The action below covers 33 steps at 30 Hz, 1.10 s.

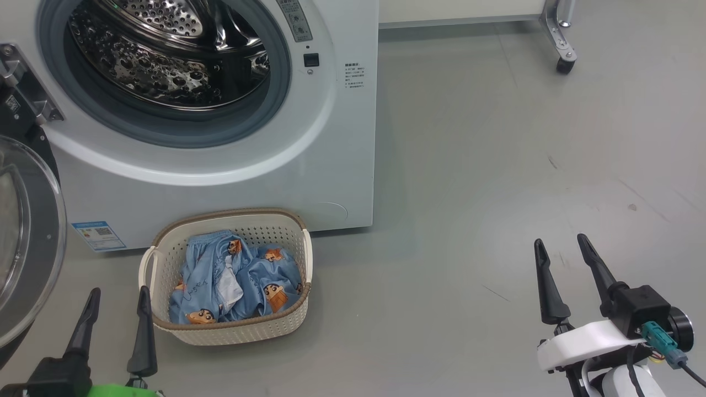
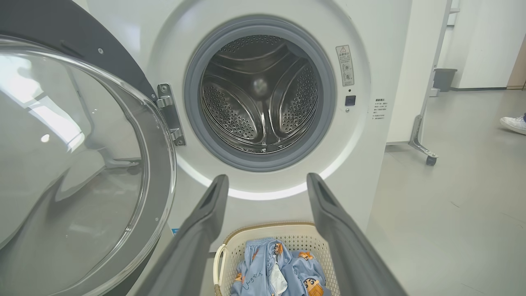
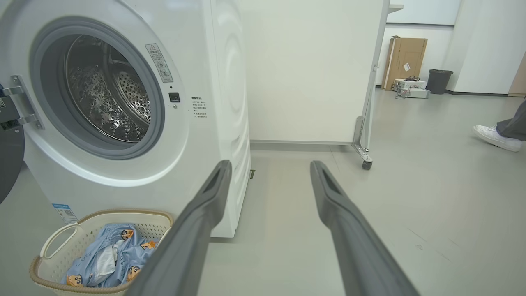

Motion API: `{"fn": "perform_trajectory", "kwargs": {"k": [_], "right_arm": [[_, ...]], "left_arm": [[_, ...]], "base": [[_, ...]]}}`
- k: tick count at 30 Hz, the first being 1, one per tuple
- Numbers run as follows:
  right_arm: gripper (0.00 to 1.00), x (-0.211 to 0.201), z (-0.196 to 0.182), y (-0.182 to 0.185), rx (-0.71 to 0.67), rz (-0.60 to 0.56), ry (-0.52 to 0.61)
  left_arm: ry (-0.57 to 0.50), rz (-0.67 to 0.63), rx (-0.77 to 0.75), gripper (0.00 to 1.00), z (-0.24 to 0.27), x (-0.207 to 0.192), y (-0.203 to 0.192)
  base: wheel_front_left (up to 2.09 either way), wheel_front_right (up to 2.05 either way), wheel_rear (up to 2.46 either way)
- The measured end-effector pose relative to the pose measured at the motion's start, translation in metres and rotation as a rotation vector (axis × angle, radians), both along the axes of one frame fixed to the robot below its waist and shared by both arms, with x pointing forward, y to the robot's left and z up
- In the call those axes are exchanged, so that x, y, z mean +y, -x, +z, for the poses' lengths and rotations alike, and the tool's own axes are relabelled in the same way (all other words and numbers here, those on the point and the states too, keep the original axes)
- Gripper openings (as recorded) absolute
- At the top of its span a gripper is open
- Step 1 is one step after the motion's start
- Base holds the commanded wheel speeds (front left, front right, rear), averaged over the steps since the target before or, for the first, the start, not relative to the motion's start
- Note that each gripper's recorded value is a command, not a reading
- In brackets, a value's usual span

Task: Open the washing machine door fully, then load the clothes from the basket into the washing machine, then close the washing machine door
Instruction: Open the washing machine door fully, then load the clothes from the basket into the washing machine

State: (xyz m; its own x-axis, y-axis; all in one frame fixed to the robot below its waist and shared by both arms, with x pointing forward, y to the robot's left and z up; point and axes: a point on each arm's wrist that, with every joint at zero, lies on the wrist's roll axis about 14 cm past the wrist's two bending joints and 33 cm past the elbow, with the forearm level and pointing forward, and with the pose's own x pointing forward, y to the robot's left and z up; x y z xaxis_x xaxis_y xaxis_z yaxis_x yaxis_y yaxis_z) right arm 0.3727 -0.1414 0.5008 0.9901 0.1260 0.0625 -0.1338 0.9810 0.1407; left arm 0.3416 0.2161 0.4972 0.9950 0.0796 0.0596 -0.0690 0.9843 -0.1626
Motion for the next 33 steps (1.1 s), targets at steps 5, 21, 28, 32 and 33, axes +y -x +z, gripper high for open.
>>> {"fn": "perform_trajectory", "kwargs": {"k": [5,21,28,32,33], "right_arm": [[1.0,-0.0009,0.0001,0.0012,-0.001,-0.006,0.005],[1.0,0.0005,0.0006,-0.0013,-0.004,-0.005,0.008],[1.0,0.0017,0.0002,-0.002,-0.003,-0.001,0.009],[1.0,0.0018,-0.0013,-0.0007,0.001,0.0,0.01],[1.0,0.0019,-0.0022,0.0001,0.004,0.0,0.01]], "left_arm": [[0.0,0.0,0.009,1.0,-0.0027,-0.0001,0.0026],[0.005,0.007,0.01,1.0,-0.0032,0.0018,0.0035],[0.019,0.015,0.009,1.0,-0.0033,0.0039,0.0045],[0.019,0.017,0.008,1.0,-0.0031,0.0044,0.0049],[0.019,0.017,0.008,1.0,-0.0031,0.0045,0.005]], "base": [[0.0,0.0,0.0],[0.0,0.0,0.0],[0.0,0.0,0.0],[0.0,0.0,0.0],[0.03,-0.03,0.0]]}}
